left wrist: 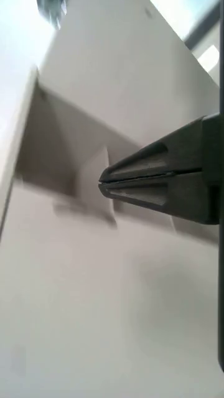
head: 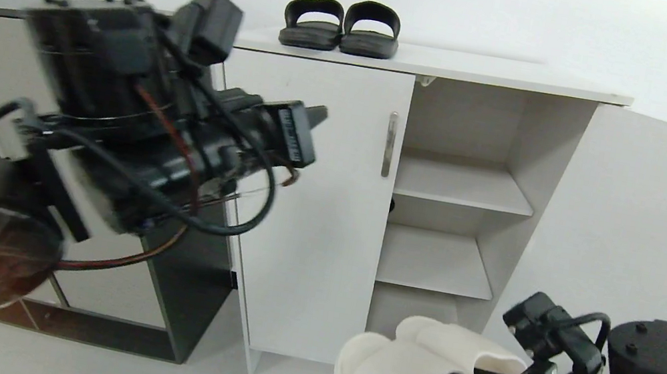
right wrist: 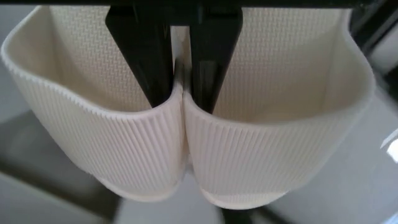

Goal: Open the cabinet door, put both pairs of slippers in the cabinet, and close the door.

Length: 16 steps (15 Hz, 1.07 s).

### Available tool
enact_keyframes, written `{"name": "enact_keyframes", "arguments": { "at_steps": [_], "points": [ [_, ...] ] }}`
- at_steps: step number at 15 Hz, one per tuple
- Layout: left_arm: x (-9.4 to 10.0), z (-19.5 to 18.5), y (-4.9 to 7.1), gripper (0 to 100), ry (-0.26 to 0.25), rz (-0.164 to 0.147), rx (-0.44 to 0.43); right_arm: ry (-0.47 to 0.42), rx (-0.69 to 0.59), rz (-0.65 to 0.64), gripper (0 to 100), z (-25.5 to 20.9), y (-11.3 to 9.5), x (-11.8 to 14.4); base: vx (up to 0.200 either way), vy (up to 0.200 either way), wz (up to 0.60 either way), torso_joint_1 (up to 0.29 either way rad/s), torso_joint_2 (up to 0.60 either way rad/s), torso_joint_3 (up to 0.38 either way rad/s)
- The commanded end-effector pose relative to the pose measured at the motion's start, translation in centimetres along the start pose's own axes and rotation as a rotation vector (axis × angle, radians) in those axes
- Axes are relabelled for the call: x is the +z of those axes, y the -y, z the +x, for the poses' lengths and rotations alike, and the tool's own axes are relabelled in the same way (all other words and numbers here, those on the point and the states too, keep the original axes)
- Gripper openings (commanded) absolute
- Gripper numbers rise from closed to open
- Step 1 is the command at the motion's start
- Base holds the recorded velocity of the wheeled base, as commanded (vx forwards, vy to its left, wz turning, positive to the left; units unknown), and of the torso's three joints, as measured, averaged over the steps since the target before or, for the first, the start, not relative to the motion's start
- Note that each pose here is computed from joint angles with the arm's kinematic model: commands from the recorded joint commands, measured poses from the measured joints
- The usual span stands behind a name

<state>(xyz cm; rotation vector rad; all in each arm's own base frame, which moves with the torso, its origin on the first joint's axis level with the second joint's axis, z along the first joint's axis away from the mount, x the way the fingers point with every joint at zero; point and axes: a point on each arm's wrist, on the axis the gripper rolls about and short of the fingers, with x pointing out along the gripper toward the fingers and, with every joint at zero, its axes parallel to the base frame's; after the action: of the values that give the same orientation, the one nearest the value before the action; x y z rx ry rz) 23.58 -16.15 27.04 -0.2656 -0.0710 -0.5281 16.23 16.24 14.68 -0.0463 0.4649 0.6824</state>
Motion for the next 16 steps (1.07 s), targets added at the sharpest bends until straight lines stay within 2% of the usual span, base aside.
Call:
{"name": "enact_keyframes", "arguments": {
  "at_steps": [1,2,3,4,6,7,8,9,10,11,12,13,14,15,16],
  "points": [
    [-0.1,-13.9,-3.3,0,-0.017,0.131,0.305,0.013,-0.135,0.07,0,3.2,0.9,1.4,0.0,0.0,0.0,0.0,0.0,0.0],
    [-0.1,-17.6,-3.6,0,0.018,0.151,0.411,0.021,-0.211,0.086,0,4.0,1.2,1.6,0.0,0.0,0.0,0.0,0.0,0.0],
    [-0.1,-21.1,-4.3,0,0.039,0.184,0.539,0.022,-0.295,0.084,0,4.4,1.5,1.4,0.0,0.0,0.0,0.0,0.0,0.0],
    [-1.0,-24.6,-4.8,0,0.015,0.209,0.676,0.036,-0.347,0.084,0,4.5,1.6,1.6,0.0,0.0,0.0,0.0,0.0,0.0],
    [-2.5,-28.6,-4.4,0,0.011,0.217,0.775,0.049,-0.357,0.088,0,4.5,1.7,2.0,0.0,0.0,0.0,0.0,0.0,0.0],
    [-4.6,-31.0,-4.1,0,-0.01,0.224,0.869,0.051,-0.358,0.088,0,4.4,1.7,2.0,0.0,0.0,0.0,0.0,0.0,0.0],
    [-7.8,-33.0,-3.4,0,-0.032,0.236,1.029,0.051,-0.359,0.089,0,4.4,1.7,2.0,0.0,0.0,0.0,0.0,0.0,0.0],
    [-9.5,-33.6,-3.2,0,-0.022,0.255,1.04,0.053,-0.359,0.09,0,4.4,1.7,2.0,0.0,0.0,0.0,0.0,0.0,0.0],
    [-10.8,-33.3,-3.8,0,-0.056,0.254,1.032,0.052,-0.359,0.088,0,4.3,1.7,2.0,0.0,0.0,0.0,0.0,0.0,0.0],
    [-11.3,-33.0,-4.2,0,-0.027,0.253,1.016,0.052,-0.359,0.088,0,4.3,1.7,2.0,0.0,0.0,0.0,0.0,0.0,0.0],
    [-12.4,-32.6,-4.7,0,-0.027,0.267,0.95,0.057,-0.357,0.089,0,4.2,1.7,2.1,0.0,0.0,0.0,0.0,0.0,0.0],
    [-13.4,-32.2,-5.1,0,-0.041,0.296,0.838,0.057,-0.357,0.089,0,4.1,1.7,2.1,0.0,0.0,0.0,0.0,0.0,0.0],
    [-13.7,-32.1,-5.0,0,-0.073,0.276,0.759,0.055,-0.356,0.089,0,4.1,1.7,2.0,0.0,0.0,0.0,0.0,0.0,0.0],
    [-14.0,-32.1,-5.0,0,-0.103,0.256,0.734,0.053,-0.354,0.088,0,4.1,1.7,2.0,0.0,0.0,0.0,0.0,0.0,0.0],
    [-14.4,-32.1,-5.0,0,-0.152,0.24,0.646,0.048,-0.354,0.084,0,4.1,1.7,1.8,0.0,0.0,0.0,0.0,0.0,0.0]
  ]
}}
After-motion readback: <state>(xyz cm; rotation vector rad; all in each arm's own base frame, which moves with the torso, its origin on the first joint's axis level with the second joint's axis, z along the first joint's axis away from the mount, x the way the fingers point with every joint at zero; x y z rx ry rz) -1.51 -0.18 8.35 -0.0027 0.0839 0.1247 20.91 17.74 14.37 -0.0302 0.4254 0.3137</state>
